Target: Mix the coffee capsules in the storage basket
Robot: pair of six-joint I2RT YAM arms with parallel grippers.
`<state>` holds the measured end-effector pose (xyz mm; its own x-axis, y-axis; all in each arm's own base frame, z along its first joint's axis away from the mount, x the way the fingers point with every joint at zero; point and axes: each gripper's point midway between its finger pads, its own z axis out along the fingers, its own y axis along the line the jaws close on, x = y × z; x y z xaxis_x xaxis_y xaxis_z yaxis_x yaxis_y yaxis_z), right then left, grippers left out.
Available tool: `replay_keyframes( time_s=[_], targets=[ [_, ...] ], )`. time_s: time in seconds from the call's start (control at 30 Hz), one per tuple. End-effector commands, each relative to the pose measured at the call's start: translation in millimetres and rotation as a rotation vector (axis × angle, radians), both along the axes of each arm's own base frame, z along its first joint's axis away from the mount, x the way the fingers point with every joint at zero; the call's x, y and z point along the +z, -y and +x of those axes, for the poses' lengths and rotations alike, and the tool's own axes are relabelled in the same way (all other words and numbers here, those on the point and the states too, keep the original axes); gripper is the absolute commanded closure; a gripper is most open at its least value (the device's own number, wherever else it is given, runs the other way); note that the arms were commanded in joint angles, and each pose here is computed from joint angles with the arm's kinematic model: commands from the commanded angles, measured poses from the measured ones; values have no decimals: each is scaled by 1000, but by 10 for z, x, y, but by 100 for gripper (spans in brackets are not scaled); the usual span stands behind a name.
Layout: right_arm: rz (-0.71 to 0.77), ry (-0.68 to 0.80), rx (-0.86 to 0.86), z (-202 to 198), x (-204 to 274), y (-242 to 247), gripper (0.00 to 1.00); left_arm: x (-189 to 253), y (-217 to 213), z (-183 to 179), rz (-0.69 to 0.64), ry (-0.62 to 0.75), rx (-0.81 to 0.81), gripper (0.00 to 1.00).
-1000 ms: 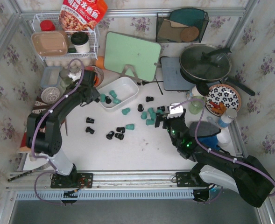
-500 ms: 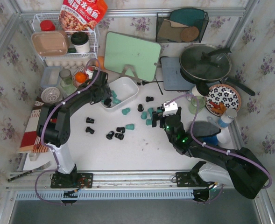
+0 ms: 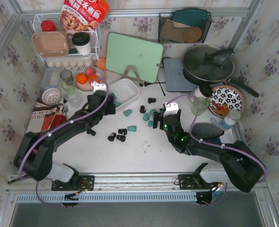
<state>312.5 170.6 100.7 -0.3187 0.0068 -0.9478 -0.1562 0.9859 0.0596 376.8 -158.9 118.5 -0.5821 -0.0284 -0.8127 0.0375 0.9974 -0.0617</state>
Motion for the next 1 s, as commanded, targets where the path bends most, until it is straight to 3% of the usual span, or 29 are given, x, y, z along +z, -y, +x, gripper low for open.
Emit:
replay_keyframes(
  time_s=[0.0, 0.27, 0.77, 0.97],
  targets=[
    [102, -10, -99, 109, 30, 15, 11, 390, -200, -93, 55, 207, 28, 17],
    [155, -64, -222, 257, -70, 142, 15, 445, -419, -465, -23, 318, 50, 19],
    [189, -195, -219, 524, -363, 109, 22, 272, -393, -483, -49, 207, 103, 20],
    [176, -259, -203, 610, -485, -19, 31, 281, -401, -491, -48, 190, 112, 20]
  ],
)
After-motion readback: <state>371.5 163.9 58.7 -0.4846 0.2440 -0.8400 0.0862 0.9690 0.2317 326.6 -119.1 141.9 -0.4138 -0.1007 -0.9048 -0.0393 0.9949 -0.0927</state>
